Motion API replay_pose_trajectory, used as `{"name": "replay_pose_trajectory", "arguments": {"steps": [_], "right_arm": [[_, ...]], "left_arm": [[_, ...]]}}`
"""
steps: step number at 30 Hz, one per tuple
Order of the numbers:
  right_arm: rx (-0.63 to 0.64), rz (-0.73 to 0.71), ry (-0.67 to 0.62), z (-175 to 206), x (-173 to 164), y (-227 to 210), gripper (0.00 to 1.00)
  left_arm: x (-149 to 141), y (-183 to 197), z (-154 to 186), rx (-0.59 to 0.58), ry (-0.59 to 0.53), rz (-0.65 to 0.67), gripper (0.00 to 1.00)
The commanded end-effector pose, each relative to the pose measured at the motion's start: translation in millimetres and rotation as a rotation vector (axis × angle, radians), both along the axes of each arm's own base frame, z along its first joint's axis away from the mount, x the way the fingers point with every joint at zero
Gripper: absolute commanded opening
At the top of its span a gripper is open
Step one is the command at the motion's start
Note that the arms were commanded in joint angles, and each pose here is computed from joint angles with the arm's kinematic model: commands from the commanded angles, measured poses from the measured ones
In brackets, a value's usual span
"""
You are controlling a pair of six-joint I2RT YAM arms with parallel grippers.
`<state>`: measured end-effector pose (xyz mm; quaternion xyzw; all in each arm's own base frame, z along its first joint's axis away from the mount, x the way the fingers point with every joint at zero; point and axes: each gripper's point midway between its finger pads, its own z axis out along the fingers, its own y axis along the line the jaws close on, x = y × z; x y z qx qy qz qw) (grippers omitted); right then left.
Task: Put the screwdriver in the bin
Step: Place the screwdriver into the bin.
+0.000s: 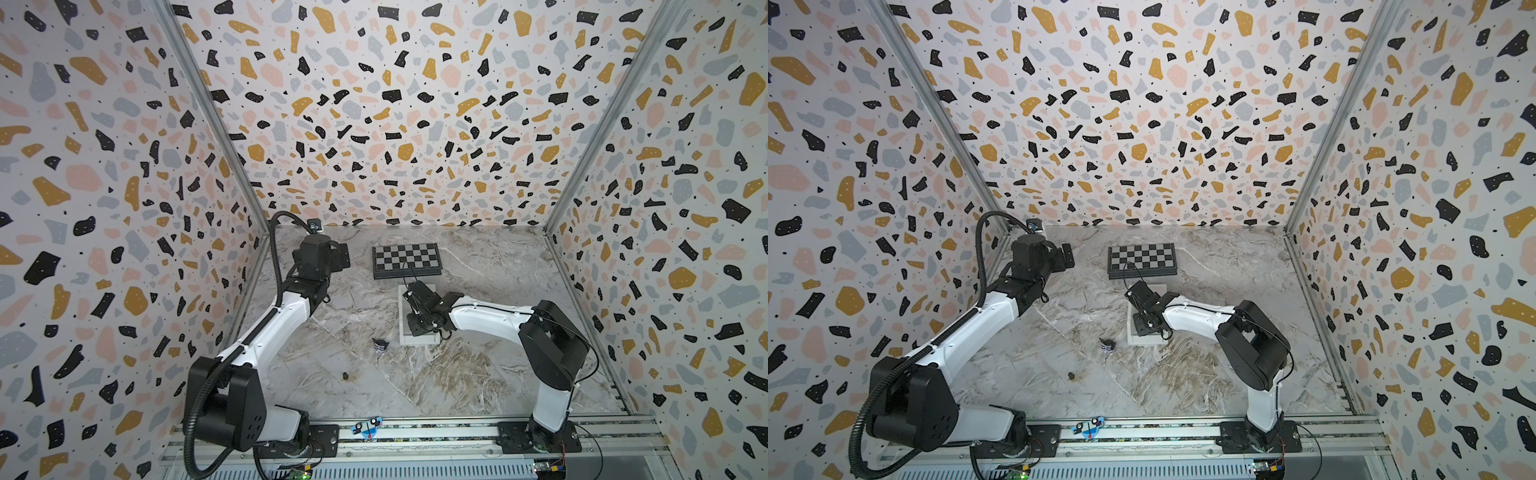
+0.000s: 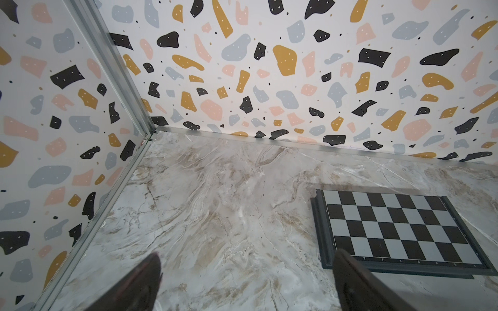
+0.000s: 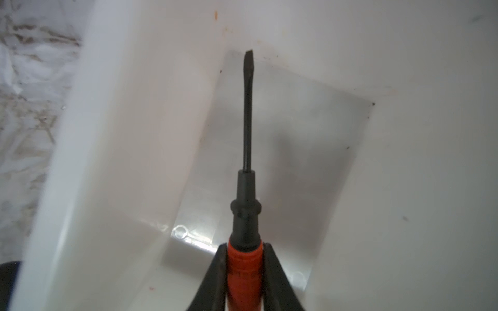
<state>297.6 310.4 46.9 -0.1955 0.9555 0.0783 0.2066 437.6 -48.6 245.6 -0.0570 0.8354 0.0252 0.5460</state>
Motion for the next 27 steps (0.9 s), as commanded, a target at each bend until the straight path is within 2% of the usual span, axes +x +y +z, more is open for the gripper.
{"name": "replay_pose_trajectory", "arguments": {"steps": [1, 5, 11, 27], "right_arm": [[0.015, 0.01, -0.039, 14, 9, 9, 0.27], [0.01, 0.008, -0.042, 13, 10, 9, 0.31], [0.012, 0.006, -0.054, 20, 12, 9, 0.31], [0.128, 0.0, -0.197, 100, 32, 16, 0.31]], "left_arm": [[-3, 3, 6, 0.009, -0.021, 0.006, 1.0], [-3, 3, 5, 0.01, -0.02, 0.006, 1.0], [-3, 4, 5, 0.015, -0.019, 0.01, 1.0], [-3, 4, 6, 0.016, -0.02, 0.013, 1.0]]}}
